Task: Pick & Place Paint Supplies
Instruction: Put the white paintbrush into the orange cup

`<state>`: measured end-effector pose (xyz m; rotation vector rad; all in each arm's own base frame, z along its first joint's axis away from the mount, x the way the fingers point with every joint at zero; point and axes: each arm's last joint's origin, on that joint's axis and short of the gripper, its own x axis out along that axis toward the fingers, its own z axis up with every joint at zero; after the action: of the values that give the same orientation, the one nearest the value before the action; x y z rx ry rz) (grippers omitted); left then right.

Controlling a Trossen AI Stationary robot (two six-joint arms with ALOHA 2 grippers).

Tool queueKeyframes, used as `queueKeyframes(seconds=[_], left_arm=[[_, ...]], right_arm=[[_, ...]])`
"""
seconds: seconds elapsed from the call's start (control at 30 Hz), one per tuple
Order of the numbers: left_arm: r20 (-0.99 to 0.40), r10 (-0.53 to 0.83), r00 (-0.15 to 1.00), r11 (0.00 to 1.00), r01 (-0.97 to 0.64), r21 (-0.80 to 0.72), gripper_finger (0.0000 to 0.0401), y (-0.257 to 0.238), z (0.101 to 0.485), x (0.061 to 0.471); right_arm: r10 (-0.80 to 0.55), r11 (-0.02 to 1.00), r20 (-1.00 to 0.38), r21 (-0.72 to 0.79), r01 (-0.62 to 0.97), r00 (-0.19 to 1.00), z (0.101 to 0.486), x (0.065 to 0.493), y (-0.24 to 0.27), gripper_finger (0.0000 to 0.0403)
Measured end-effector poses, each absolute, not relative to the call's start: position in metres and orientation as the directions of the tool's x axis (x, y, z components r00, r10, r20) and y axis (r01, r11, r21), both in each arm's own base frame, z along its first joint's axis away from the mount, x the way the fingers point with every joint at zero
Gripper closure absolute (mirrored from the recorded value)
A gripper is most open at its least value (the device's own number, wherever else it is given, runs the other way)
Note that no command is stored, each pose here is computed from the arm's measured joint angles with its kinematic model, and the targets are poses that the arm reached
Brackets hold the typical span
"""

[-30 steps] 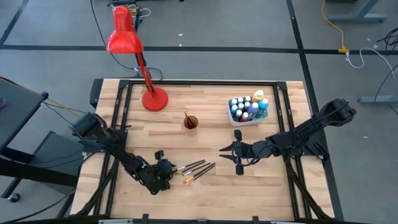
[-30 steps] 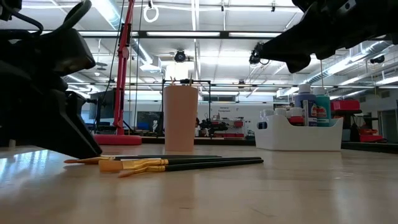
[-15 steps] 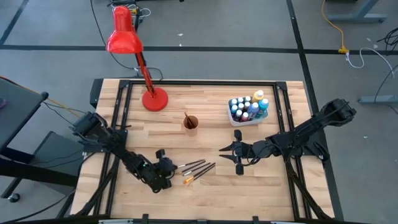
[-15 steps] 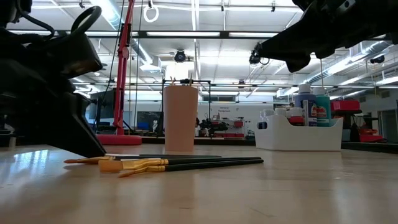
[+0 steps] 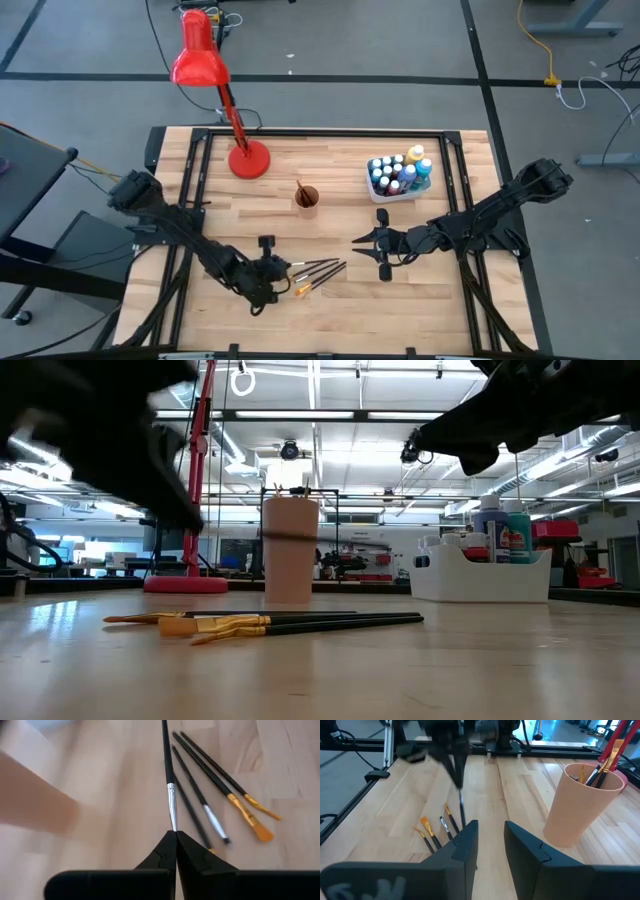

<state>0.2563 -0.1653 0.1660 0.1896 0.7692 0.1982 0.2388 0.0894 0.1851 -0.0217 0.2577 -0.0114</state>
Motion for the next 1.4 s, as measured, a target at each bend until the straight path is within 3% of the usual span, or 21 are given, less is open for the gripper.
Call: queueKeyframes(seconds=[0.13,0.23,0.43,0.7,0.83,1.0,1.4], left_arm=[[-0.692,0.292,0.66,0.906,0.039,0.42,0.0395,-0.164,0.214,0.267],[-0.698,0.317,0.642,0.798,0.216,0.562,0.0393,-0.163,0.249,0.274],[-0.616,0.468,0.634,0.432,0.443,0.785,0.0397,-0.15,0.304,0.28],[-0.34,0.779,0.527,0.006,0.536,0.844,0.0397,-0.112,0.34,0.282],[-0.363,0.819,0.445,-0.036,0.671,0.74,0.0395,-0.088,0.338,0.285],[-0.456,0.818,0.35,-0.002,0.795,0.606,0.0397,-0.062,0.33,0.288],[-0.672,0.679,0.295,0.098,0.871,0.482,0.0396,-0.044,0.318,0.293]], right_arm=[[-0.014,1.0,-0.255,-0.023,0.009,0.967,0.185,0.239,0.089,0.0305],[-0.015,1.0,-0.264,-0.028,0.008,0.964,0.184,0.239,0.089,0.0305],[-0.018,0.999,-0.285,-0.036,0.008,0.958,0.182,0.238,0.089,0.0305],[-0.018,0.999,-0.287,-0.036,0.008,0.958,0.182,0.238,0.089,0.0305],[-0.018,0.999,-0.288,-0.036,0.008,0.958,0.182,0.238,0.089,0.0305],[-0.018,0.999,-0.293,-0.037,0.008,0.956,0.181,0.238,0.089,0.0305],[-0.021,0.999,-0.31,-0.048,0.006,0.95,0.18,0.237,0.089,0.0305]])
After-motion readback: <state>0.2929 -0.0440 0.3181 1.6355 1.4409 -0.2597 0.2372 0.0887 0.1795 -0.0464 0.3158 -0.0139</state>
